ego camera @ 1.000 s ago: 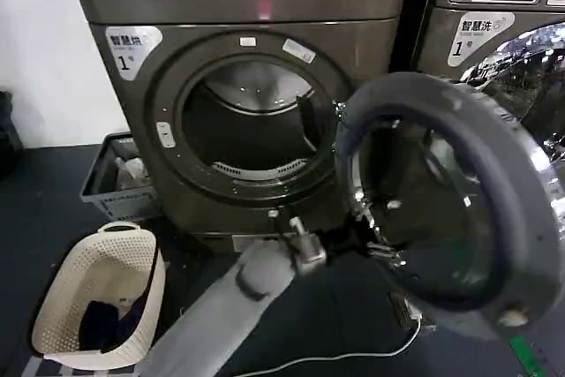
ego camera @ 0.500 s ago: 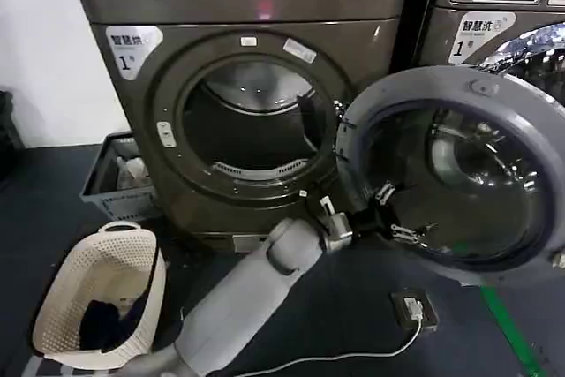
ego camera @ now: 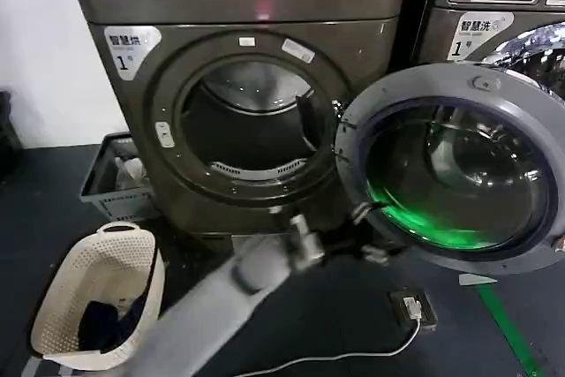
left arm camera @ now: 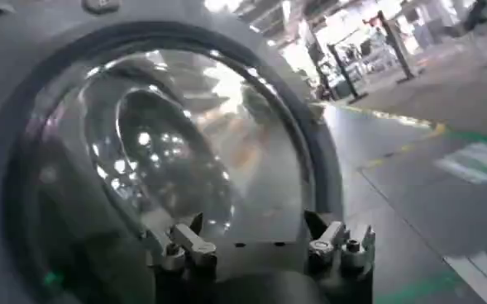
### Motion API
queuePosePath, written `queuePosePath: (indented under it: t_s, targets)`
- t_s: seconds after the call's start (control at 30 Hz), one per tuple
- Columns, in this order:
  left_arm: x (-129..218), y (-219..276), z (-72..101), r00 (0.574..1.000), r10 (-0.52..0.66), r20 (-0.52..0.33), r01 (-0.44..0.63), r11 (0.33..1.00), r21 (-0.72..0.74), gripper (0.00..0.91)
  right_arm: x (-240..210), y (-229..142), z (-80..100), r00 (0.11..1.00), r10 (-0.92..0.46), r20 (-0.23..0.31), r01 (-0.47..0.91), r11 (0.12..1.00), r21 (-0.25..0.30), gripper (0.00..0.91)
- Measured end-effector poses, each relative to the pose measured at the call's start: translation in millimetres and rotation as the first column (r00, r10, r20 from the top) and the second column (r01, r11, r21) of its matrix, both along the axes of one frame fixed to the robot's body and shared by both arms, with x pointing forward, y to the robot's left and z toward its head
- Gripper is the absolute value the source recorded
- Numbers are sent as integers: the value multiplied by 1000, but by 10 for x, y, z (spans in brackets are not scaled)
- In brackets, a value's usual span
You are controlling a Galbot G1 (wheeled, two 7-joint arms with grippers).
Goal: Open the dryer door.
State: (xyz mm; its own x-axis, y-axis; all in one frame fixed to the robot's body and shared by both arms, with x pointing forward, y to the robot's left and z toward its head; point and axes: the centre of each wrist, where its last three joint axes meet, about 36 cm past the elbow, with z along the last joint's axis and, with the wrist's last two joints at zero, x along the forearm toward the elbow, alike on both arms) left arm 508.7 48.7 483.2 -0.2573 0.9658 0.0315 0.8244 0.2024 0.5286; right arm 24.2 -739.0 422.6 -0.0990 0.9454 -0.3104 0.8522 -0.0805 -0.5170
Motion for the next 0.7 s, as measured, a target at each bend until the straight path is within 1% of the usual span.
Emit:
queuePosePath:
  t_s: [0.1, 0.2, 0.23, 0.33, 0.43, 0.5, 0.57, 0.63, 0.7]
  targets:
    - [-212, 414, 21, 998, -22, 61, 19, 999, 49, 907, 51, 36, -62, 1000, 12, 5, -12, 1000, 6, 907]
    - [-448, 807, 110, 990, -60, 125, 52, 996, 67, 907, 92, 62, -94, 1000, 27, 6, -27, 1000, 5, 907]
    - [-517, 932, 148, 986, -77, 148, 67, 995, 77, 907, 113, 67, -106, 999, 33, 6, -33, 999, 6, 907]
    - [-708, 1371, 265, 958, -148, 245, 109, 980, 165, 907, 159, 72, -130, 999, 42, 7, -42, 999, 10, 907]
    - [-856, 1812, 373, 915, -231, 332, 134, 948, 289, 907, 203, 81, -159, 999, 50, 10, -50, 999, 15, 907]
    - [-951, 2149, 422, 888, -292, 357, 147, 913, 380, 907, 228, 89, -178, 998, 55, 11, -55, 998, 18, 907]
    - [-996, 2478, 489, 851, -376, 368, 166, 856, 490, 907, 257, 97, -196, 998, 63, 11, -63, 998, 21, 907]
    - [-975, 2772, 657, 799, -456, 393, 164, 793, 587, 907, 279, 117, -228, 998, 69, 11, -69, 997, 25, 907]
    - [-889, 3053, 892, 743, -524, 417, 135, 728, 673, 907, 274, 141, -255, 997, 72, 12, -72, 997, 29, 907]
